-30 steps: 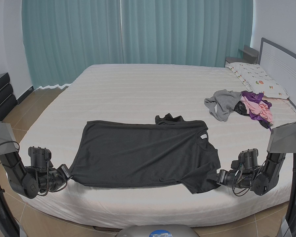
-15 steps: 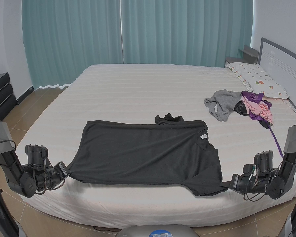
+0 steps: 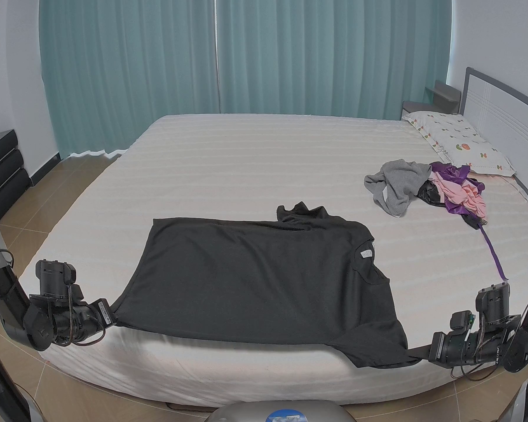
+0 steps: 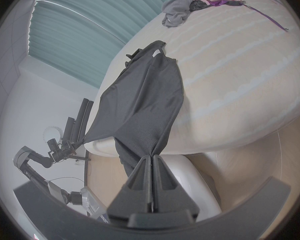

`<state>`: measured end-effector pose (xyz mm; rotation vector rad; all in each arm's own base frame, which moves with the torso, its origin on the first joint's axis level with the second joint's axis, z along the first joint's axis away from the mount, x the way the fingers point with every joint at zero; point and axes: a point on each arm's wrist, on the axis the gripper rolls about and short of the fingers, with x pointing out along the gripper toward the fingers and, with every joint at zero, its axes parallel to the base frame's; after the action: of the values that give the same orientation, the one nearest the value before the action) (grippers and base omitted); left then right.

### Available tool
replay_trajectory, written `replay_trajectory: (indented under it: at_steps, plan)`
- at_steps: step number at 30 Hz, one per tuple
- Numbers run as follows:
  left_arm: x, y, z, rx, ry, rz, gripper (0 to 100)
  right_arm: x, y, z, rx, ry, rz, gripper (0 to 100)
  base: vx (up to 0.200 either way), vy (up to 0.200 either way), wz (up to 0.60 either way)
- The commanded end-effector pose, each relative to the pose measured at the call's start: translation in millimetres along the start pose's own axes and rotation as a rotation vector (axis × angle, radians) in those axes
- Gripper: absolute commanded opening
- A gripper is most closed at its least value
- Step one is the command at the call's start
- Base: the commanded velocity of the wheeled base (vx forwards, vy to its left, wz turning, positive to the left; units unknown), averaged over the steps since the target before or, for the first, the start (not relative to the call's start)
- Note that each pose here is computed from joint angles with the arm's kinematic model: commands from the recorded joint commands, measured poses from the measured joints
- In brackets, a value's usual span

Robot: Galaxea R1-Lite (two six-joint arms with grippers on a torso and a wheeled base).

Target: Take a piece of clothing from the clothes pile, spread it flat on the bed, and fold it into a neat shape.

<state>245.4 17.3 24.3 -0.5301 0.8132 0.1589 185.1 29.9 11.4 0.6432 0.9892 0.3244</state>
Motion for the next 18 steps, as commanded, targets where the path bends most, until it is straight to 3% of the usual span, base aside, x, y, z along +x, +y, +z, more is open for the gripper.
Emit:
replay_trajectory:
  at_steps: [1,4,9,10,14,18]
  plan:
    - [-3,3,-3,0.015,0.011,0.012,0,-3,-1,-8,0.002,0.036,-0.015,0,0.000,0.000,0.00]
    - [-3,6,-7,0.042,0.031,0.023,0,-2,-2,-20,-0.038,0.139,-0.046,0,0.000,0.000,0.00]
    - [-4,10,-16,0.099,0.084,0.044,0,3,-7,-25,-0.050,0.192,-0.069,0,0.000,0.000,0.00]
    - [-4,10,-16,0.099,0.084,0.044,0,3,-7,-25,-0.050,0.192,-0.069,100,0.000,0.000,0.00]
    - [-3,11,-18,0.106,0.096,0.049,0,11,-12,-27,-0.065,0.225,-0.079,100,0.000,0.000,0.00]
    - [-3,11,-19,0.108,0.102,0.049,0,17,-11,-12,-0.068,0.134,-0.048,100,0.000,0.000,0.00]
